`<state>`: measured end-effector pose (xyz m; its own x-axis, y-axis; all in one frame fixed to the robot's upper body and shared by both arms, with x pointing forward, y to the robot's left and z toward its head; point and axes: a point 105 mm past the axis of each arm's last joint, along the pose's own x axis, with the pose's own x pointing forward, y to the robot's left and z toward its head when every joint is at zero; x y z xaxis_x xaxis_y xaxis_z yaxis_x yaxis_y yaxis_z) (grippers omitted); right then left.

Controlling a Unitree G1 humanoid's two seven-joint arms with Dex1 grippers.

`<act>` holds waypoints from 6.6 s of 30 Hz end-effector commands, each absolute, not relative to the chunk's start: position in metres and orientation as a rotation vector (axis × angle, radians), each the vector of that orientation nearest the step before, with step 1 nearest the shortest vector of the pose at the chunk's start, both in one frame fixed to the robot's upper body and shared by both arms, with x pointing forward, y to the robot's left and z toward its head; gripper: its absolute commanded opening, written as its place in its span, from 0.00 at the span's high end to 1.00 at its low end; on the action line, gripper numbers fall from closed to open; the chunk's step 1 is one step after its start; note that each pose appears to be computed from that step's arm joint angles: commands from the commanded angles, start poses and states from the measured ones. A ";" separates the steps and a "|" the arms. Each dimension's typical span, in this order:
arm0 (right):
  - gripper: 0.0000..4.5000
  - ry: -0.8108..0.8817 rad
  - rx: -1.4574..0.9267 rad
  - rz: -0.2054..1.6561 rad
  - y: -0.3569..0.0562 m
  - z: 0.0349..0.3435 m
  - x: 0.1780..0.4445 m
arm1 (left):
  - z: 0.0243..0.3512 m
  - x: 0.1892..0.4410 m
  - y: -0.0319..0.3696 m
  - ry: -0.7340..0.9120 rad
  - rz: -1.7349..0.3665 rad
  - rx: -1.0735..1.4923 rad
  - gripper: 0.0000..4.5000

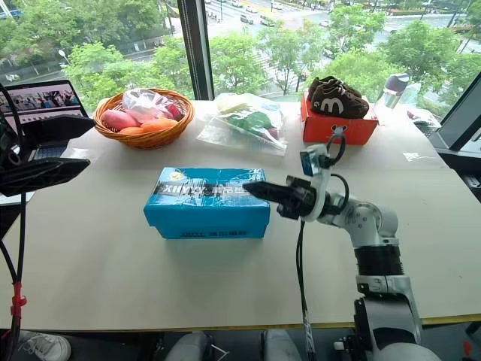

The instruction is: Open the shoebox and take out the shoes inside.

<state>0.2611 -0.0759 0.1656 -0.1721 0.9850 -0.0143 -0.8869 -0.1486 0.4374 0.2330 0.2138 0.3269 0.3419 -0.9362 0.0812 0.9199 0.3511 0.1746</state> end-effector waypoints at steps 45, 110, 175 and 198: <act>1.00 0.186 0.694 1.164 -0.060 0.125 0.330 | 0.329 0.233 0.201 -0.185 -1.255 0.170 0.01; 1.00 -0.140 0.001 0.937 -0.044 0.269 0.442 | 0.304 0.201 0.202 -0.153 -1.198 0.089 0.01; 1.00 0.032 -0.463 1.268 -0.097 0.241 0.330 | 0.283 0.266 0.261 -0.123 -0.746 0.211 0.01; 0.01 -0.053 -0.297 1.233 -0.001 0.241 0.405 | 0.258 0.277 0.242 -0.111 -0.740 0.141 0.00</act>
<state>0.4067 -0.0046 0.2272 0.3527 0.9225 -0.1566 -0.9169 0.3073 -0.2548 0.2823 0.2411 0.2439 0.7304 -0.6829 0.0088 0.6775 0.7261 0.1173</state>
